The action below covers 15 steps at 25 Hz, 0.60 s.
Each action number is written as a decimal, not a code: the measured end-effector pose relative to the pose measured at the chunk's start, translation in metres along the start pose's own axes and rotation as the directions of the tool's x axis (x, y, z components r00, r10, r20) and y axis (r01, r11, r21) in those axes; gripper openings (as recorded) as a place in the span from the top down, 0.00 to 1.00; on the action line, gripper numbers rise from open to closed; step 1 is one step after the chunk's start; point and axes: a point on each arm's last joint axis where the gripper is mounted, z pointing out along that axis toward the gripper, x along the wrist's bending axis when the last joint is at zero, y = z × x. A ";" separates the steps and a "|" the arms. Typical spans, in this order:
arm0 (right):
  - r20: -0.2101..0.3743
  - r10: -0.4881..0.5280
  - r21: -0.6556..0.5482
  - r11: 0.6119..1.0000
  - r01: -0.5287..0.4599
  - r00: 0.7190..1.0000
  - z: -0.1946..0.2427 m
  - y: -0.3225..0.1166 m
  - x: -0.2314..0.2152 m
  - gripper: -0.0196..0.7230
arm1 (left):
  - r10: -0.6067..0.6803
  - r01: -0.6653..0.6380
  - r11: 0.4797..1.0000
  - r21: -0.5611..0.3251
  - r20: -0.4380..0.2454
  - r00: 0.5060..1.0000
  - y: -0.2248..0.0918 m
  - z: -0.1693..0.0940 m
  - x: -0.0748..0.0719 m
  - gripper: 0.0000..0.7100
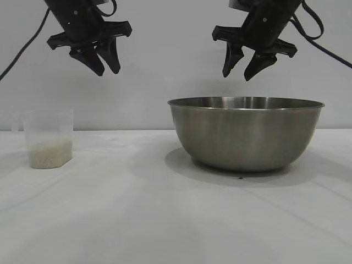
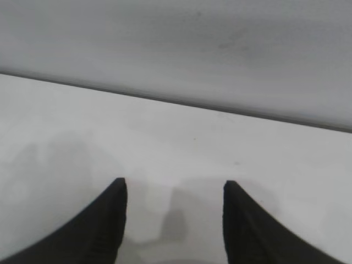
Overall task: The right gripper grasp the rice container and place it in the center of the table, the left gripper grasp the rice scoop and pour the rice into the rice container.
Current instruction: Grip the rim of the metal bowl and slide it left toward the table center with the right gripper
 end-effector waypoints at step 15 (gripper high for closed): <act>-0.015 -0.007 0.150 0.989 0.010 1.000 -0.018 -0.007 -0.011 0.46 | 0.020 -0.020 1.000 0.020 -0.005 1.000 -0.002 0.000 0.001 0.68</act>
